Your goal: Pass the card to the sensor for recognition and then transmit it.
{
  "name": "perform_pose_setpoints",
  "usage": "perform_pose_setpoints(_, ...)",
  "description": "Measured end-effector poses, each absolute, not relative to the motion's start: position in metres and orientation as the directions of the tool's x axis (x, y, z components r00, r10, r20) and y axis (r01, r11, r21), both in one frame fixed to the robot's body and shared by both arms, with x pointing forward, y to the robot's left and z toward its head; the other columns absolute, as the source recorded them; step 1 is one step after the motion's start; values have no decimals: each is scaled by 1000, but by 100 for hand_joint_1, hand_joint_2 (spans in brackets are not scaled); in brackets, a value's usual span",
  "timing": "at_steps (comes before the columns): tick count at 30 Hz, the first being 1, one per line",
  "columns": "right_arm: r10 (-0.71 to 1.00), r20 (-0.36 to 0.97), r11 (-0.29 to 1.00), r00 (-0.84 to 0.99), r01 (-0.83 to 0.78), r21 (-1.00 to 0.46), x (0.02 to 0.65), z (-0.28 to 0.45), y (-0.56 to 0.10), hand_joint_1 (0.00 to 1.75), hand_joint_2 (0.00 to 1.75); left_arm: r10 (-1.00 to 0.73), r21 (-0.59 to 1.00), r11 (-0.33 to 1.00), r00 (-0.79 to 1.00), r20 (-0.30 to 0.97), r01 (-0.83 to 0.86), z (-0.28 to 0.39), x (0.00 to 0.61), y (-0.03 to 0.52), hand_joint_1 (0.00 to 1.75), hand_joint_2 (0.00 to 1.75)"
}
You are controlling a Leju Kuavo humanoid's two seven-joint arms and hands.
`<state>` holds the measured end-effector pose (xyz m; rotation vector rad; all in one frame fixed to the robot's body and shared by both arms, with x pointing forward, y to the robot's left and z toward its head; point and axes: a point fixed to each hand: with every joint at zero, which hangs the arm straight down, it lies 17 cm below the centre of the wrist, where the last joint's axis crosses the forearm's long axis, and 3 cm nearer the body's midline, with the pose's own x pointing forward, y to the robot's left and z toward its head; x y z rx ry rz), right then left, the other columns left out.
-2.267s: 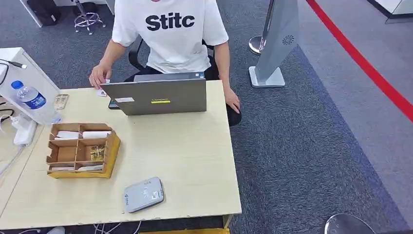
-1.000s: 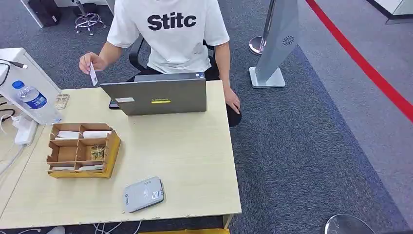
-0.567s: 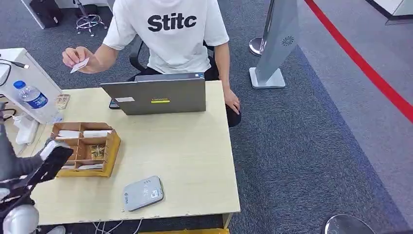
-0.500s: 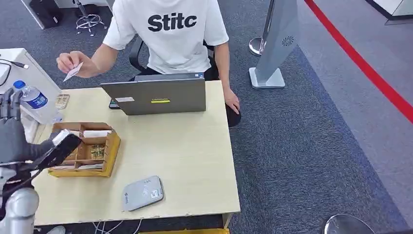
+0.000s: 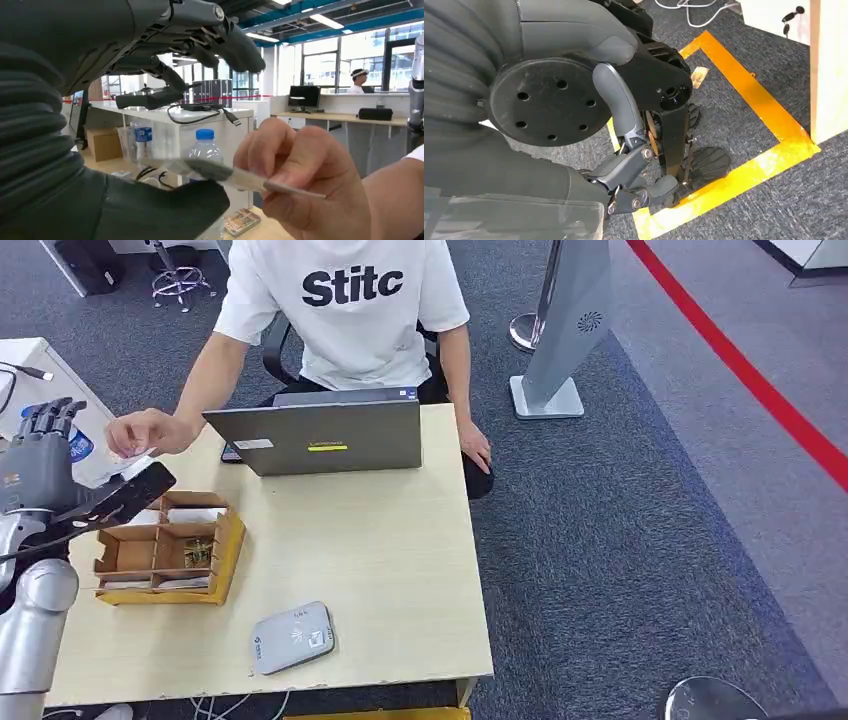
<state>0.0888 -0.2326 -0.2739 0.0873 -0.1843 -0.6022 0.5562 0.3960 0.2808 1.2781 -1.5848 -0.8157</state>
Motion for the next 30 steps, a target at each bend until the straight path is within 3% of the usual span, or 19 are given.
perform_pose_setpoints(13, -563, 149, 826, 813, 547, 137, 88, -274, -232, 0, 175, -967, 893, 249, -52, 248, -374, 282, 557, 397, 175, 175)
perform_pose_setpoints(17, -568, 156, 823, 808, 552, 136, 90, -274, -233, 0, 175, -939, 851, 344, -127, 320, -397, 287, 549, 386, 175, 175)
perform_pose_setpoints(23, -497, 280, 867, 822, 487, 108, 100, -271, -243, 0, 175, -906, 775, 407, -318, 278, -483, 281, 470, 328, 175, 175)
perform_pose_setpoints(30, -481, 304, 875, 822, 472, 107, 103, -269, -243, 0, 175, -881, 741, 454, -376, 289, -495, 284, 424, 302, 175, 175)
